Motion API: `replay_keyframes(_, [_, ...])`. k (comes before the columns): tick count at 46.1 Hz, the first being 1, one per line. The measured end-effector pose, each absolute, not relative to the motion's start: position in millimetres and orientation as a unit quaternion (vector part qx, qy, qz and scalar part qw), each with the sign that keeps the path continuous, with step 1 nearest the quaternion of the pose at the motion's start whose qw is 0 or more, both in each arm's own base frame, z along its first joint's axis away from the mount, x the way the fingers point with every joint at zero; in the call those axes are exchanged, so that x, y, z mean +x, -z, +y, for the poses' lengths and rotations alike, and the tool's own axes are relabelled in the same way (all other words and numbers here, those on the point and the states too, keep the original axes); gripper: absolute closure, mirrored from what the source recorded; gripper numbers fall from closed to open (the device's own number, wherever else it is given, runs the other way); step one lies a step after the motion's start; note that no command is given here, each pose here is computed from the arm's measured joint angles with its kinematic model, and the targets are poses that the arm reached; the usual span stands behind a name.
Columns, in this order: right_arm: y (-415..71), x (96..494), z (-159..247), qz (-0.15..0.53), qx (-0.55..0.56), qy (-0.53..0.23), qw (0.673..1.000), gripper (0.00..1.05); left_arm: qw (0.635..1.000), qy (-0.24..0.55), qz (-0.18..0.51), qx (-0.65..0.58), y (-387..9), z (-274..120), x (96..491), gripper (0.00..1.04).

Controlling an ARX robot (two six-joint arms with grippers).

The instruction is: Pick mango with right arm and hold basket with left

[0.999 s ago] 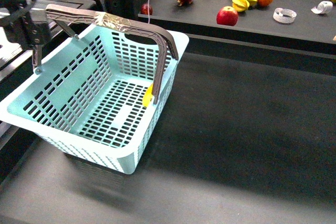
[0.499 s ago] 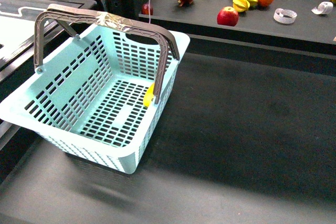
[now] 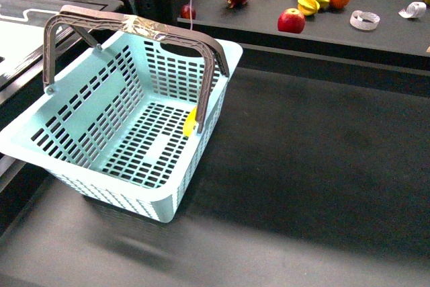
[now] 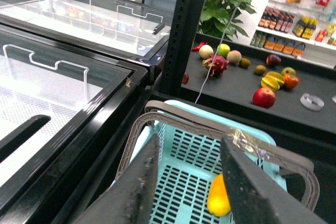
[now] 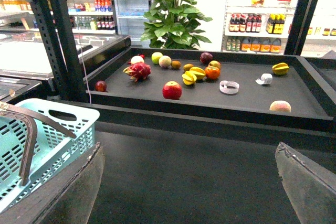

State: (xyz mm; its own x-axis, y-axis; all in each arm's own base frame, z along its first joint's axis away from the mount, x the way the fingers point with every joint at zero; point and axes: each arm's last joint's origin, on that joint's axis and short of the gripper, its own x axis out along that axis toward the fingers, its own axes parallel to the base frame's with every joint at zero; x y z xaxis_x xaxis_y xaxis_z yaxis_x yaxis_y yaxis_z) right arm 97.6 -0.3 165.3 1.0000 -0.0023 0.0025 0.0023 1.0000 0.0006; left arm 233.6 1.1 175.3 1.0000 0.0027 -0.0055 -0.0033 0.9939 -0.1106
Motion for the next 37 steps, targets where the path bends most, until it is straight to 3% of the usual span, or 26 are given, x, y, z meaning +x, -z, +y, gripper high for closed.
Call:
replay_keyframes(8, [-165.3,97.6,-0.3,-0.001,0.000,0.001,1.000,0.08,1.000,0.000,0.004,-0.016,-163.3,-0.1,205.8,1.03])
replay_keyframes(37, [-165.3,97.6,-0.3,-0.001,0.000,0.001,1.000,0.08,1.000,0.000,-0.002,-0.005,-167.6,0.0,141.7,1.03])
